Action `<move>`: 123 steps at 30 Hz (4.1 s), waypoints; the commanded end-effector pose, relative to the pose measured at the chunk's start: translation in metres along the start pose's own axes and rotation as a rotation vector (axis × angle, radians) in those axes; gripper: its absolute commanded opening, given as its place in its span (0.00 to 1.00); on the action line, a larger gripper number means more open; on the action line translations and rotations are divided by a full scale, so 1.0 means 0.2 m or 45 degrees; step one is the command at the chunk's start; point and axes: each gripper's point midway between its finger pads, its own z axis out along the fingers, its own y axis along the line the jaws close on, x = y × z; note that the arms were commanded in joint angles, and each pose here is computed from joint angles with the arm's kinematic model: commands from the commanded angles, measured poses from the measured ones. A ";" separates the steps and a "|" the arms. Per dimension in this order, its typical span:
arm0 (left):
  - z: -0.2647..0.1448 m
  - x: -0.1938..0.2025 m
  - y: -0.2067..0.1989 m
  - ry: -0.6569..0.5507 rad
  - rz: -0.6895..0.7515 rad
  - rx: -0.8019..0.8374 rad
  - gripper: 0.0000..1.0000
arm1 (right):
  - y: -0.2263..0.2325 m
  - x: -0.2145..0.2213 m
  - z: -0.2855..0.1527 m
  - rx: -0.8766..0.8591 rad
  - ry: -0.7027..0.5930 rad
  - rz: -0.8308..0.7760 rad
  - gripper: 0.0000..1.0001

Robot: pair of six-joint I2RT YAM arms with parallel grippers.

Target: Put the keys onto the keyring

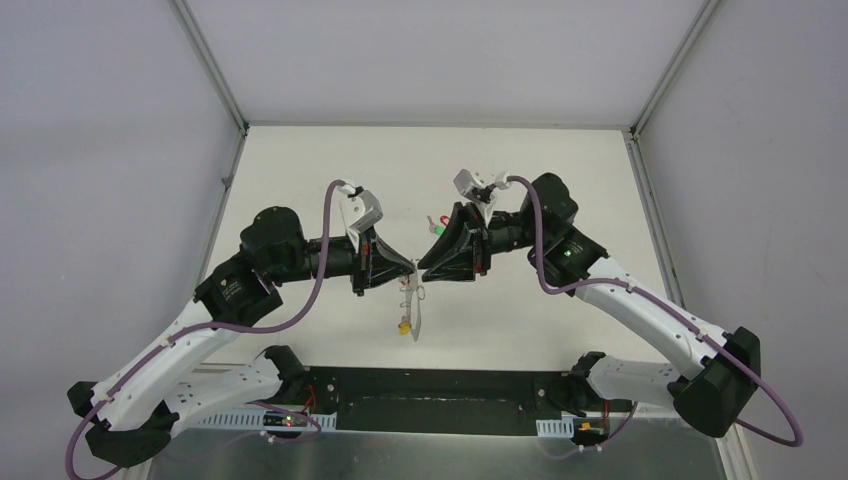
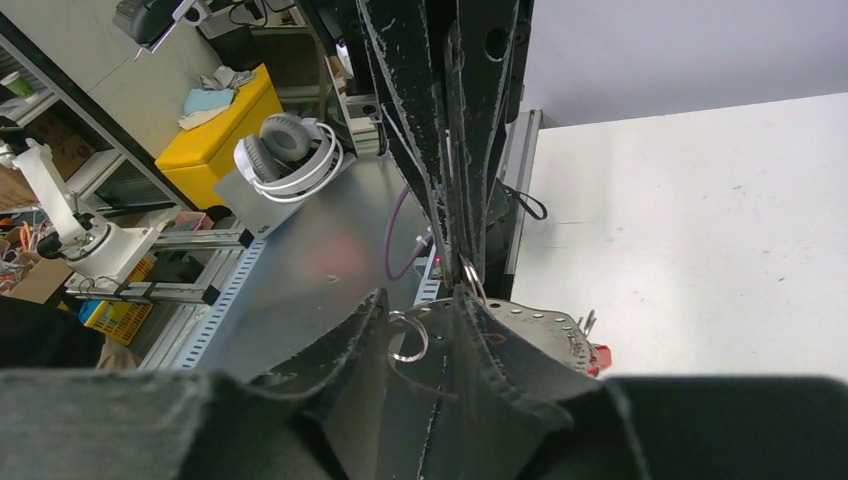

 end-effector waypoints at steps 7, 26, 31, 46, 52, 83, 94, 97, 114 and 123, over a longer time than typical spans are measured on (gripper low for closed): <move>-0.02 -0.10 -0.05 -0.108 0.052 0.049 0.00 | 0.01 -0.07 -0.01 0.056 -0.055 -0.144 0.39; -0.02 -0.13 -0.07 -0.123 0.025 0.074 0.00 | -0.04 -0.05 0.00 0.097 -0.067 -0.142 0.29; -0.02 -0.13 -0.08 -0.127 0.023 0.080 0.00 | -0.03 -0.04 0.00 0.077 -0.055 -0.130 0.19; -0.03 -0.13 -0.06 -0.135 0.020 0.044 0.07 | -0.01 -0.05 0.00 0.082 -0.063 -0.117 0.00; -0.10 -0.15 0.15 -0.172 -0.320 -0.347 0.82 | -0.13 -0.07 -0.04 0.313 -0.116 -0.001 0.00; 0.25 0.30 0.34 0.260 -0.639 -0.476 0.69 | -0.46 0.02 -0.33 1.116 -0.064 0.399 0.00; 0.17 0.27 0.31 0.259 -0.199 -0.333 0.71 | -0.43 0.02 -0.30 1.051 -0.029 0.391 0.00; 0.15 0.27 0.28 0.243 -0.023 -0.246 0.73 | -0.43 0.02 -0.29 1.037 -0.023 0.391 0.00; 0.28 0.46 0.38 0.290 0.021 -0.249 0.41 | -0.42 0.03 -0.27 1.018 -0.017 0.425 0.00; 0.24 0.42 0.30 0.243 -0.049 -0.208 0.00 | -0.44 0.05 -0.27 1.020 -0.017 0.412 0.00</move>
